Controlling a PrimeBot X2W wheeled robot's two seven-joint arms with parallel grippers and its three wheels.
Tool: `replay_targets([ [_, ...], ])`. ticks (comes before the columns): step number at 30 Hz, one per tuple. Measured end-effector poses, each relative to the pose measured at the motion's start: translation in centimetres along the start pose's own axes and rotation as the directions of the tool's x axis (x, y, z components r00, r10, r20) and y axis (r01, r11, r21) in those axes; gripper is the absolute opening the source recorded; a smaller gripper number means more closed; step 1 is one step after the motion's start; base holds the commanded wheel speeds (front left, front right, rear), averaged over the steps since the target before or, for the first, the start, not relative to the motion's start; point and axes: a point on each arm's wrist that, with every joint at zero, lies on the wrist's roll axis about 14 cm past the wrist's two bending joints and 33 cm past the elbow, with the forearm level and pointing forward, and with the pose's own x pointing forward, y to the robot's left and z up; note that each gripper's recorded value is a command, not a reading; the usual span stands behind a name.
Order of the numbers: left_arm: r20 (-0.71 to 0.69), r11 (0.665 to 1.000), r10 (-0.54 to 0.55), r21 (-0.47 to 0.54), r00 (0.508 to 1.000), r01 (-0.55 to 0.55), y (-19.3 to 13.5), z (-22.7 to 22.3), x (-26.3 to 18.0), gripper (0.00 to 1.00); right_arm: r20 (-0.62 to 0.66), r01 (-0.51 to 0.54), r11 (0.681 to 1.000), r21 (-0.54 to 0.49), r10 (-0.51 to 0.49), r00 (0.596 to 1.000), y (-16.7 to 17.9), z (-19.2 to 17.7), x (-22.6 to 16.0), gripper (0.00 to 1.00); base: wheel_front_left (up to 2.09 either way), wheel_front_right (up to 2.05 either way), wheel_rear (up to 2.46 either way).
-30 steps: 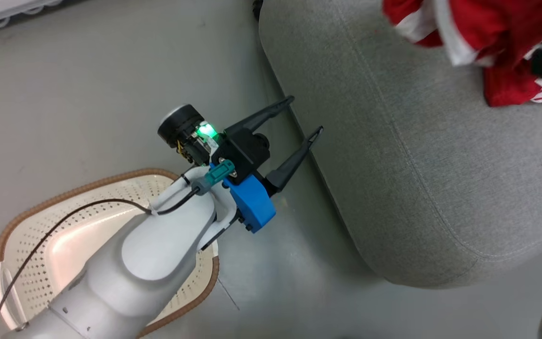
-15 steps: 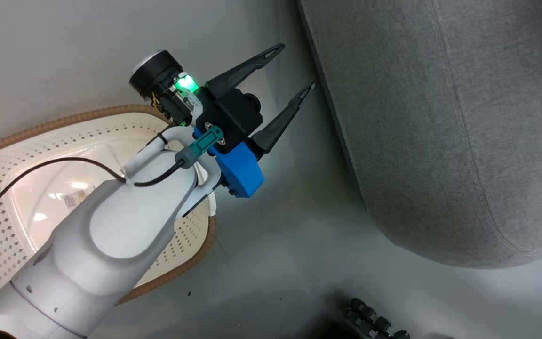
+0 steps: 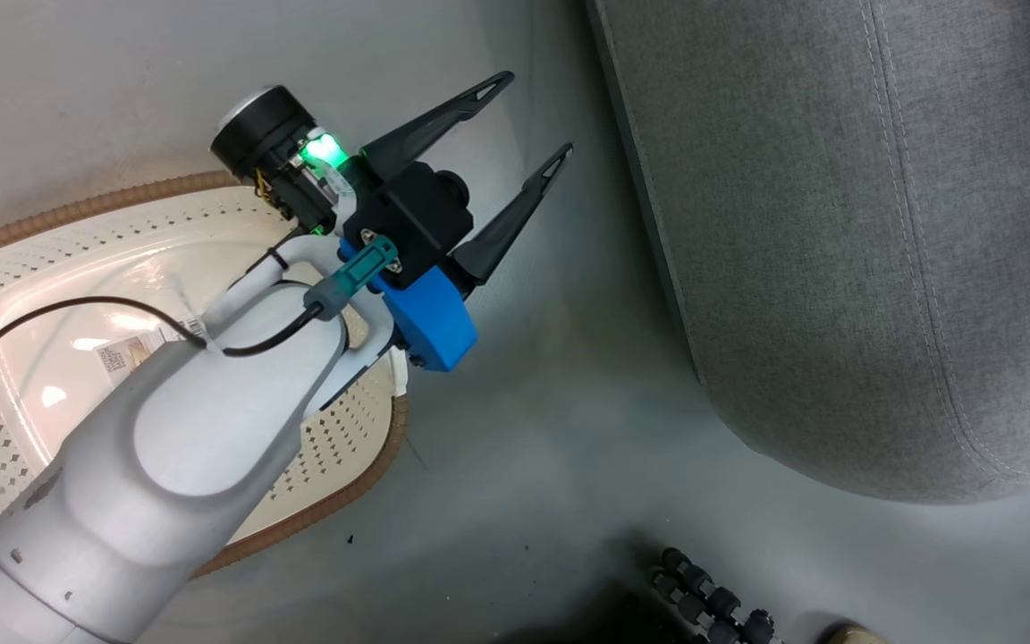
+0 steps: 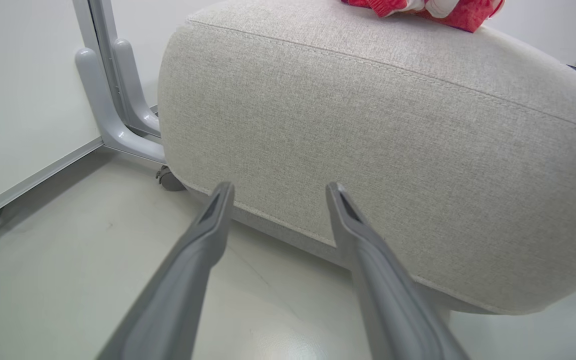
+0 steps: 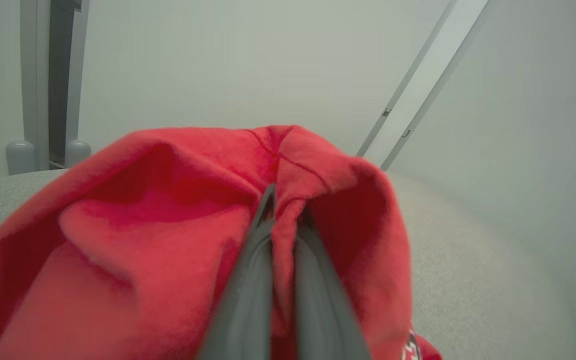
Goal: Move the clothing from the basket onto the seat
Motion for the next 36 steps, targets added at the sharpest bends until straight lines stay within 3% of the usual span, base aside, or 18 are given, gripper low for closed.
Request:
replay_targets([
  [4, -0.005, 1.0, -0.002, 0.0, 1.0, 0.002, -0.1, -0.1, -0.2, 1.0, -0.02, 0.009, 1.0, 0.004, -0.009, 1.0, -0.4, -0.7, -0.8, 0.0, 0.0, 0.0, 0.0],
  [5, -0.004, 1.0, -0.003, 0.0, 1.0, 0.003, -0.2, 0.1, -0.2, 1.0, -0.022, 0.014, 1.0, 0.004, -0.013, 1.0, -0.6, -0.7, -1.0, 0.33, 0.0, 0.0, 0.0],
  [6, -0.004, 1.0, -0.004, 0.003, 1.0, 0.004, -0.2, 0.3, -0.2, 1.0, -0.02, 0.016, 1.0, 0.004, -0.016, 1.0, -0.8, -0.5, -1.2, 0.98, 0.0, 0.0, 0.0],
  [23, 0.074, 0.998, 0.053, 0.018, 0.996, -0.054, -3.4, 7.5, -1.9, 1.0, 0.027, -0.044, 0.997, 0.059, 0.042, 0.999, -3.2, 2.8, -7.9, 1.0, 0.0, 0.0, 0.0],
  [30, 0.107, 0.982, 0.184, 0.02, 0.977, -0.187, -2.8, 11.5, -4.4, 1.0, 0.132, -0.11, 0.987, 0.116, 0.095, 0.987, -3.1, 6.7, -9.7, 1.0, 0.0, 0.0, 0.0],
  [36, 0.18, 0.938, 0.342, 0.001, 0.922, -0.348, -1.0, 15.4, -8.4, 1.0, 0.21, -0.237, 0.955, 0.179, 0.198, 0.957, 0.8, 9.4, -11.2, 1.0, 0.0, 0.0, 0.0],
])
